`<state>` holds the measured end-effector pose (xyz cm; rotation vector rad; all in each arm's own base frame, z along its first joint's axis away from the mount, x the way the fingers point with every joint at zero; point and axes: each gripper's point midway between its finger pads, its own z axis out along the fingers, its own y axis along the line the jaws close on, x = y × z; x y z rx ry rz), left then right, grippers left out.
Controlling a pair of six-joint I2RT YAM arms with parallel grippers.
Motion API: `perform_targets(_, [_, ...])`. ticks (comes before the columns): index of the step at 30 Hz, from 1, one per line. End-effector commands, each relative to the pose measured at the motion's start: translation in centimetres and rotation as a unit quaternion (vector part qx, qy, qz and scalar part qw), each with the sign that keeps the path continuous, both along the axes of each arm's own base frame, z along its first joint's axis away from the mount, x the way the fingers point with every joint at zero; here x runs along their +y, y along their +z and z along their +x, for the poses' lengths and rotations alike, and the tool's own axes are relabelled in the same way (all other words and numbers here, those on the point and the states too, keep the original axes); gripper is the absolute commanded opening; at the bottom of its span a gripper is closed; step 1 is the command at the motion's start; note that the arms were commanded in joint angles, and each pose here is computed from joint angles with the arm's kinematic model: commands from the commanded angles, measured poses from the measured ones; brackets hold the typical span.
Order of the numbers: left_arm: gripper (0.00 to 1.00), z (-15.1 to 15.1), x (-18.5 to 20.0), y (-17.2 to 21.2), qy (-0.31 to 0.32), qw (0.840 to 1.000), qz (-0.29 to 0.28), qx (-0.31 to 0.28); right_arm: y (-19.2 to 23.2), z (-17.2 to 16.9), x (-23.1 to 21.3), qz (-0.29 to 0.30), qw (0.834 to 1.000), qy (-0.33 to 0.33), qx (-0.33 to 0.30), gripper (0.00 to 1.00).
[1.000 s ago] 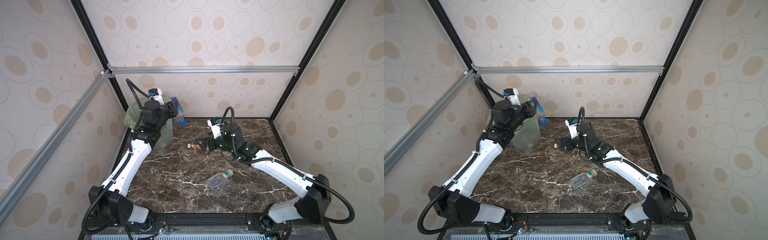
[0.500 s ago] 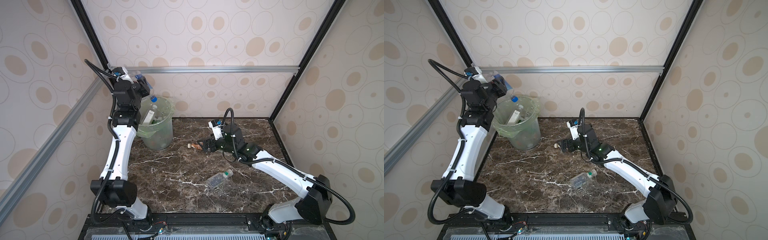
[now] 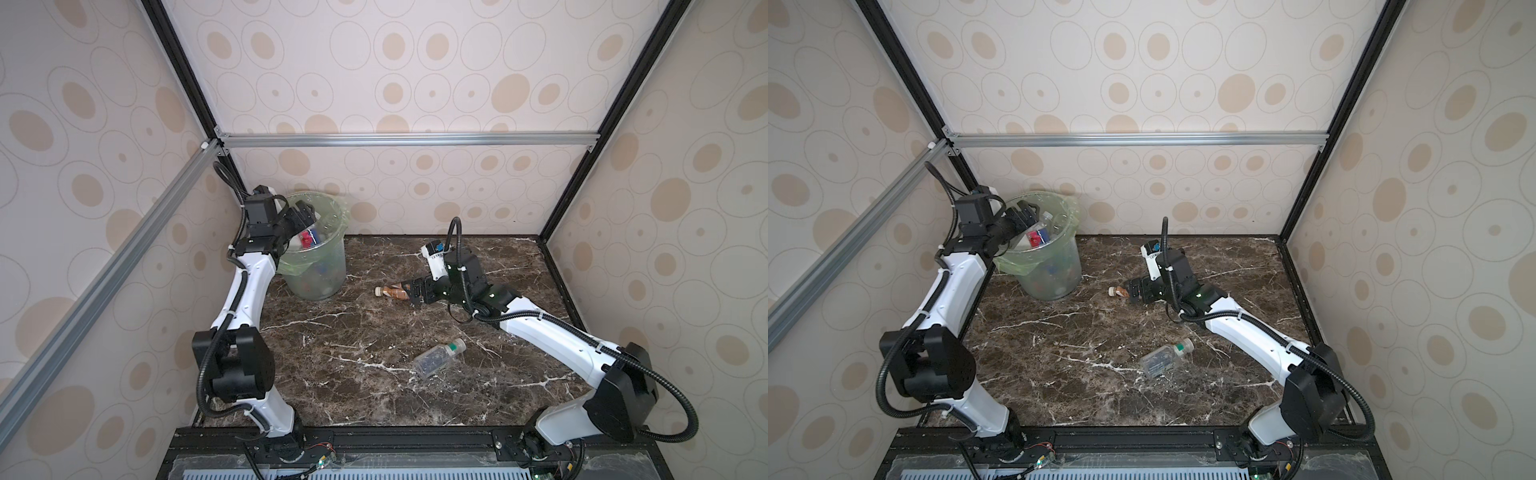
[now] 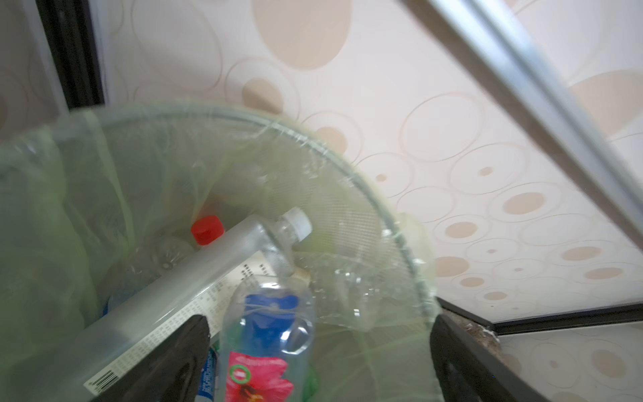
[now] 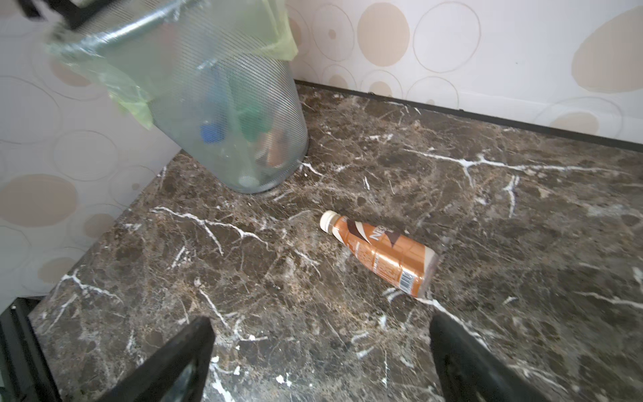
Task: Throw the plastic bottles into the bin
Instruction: 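Carry the blue-cap bottle over the bin with left and release while right withdraws, then lower the right gripper onto the clear green-label bottle and grasp it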
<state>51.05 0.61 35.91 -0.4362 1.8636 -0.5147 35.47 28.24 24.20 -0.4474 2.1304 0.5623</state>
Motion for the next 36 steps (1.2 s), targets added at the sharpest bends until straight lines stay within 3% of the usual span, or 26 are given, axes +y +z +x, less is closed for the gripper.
perform_targets(1, [0.99,-2.0,-1.9,7.1,-0.026,0.996,0.008,-0.083,-3.5,-0.4,-2.7,-0.052,0.996,-0.047,0.046,1.00])
perform_targets(7, [0.99,-4.3,-5.7,10.4,-0.058,0.989,0.047,-0.125,-7.3,-3.5,-7.6,-0.110,0.982,-0.116,0.103,1.00])
perform_targets(11, [0.99,-5.8,-9.9,10.4,-0.094,0.983,0.069,-0.139,-9.6,-6.6,-10.2,-0.111,0.968,-0.159,0.158,1.00])
perform_targets(16, [0.99,-8.5,-16.9,8.4,-0.165,0.973,0.066,-0.148,-13.1,-9.8,-11.6,-0.086,0.954,-0.189,0.217,1.00])
perform_targets(21, [0.99,-11.2,-23.5,4.3,-0.233,0.963,0.072,-0.112,-14.6,-11.8,-10.7,-0.064,0.948,-0.194,0.246,1.00])
perform_targets(29, [0.99,-13.1,-25.3,-2.8,-0.253,0.965,0.060,-0.041,-17.7,-13.3,-6.8,-0.035,0.939,-0.192,0.283,1.00])
perform_targets(36, [0.99,-14.1,-24.6,-5.1,-0.248,0.967,0.058,-0.018,-19.9,-12.8,-5.0,-0.051,0.936,-0.193,0.291,1.00])
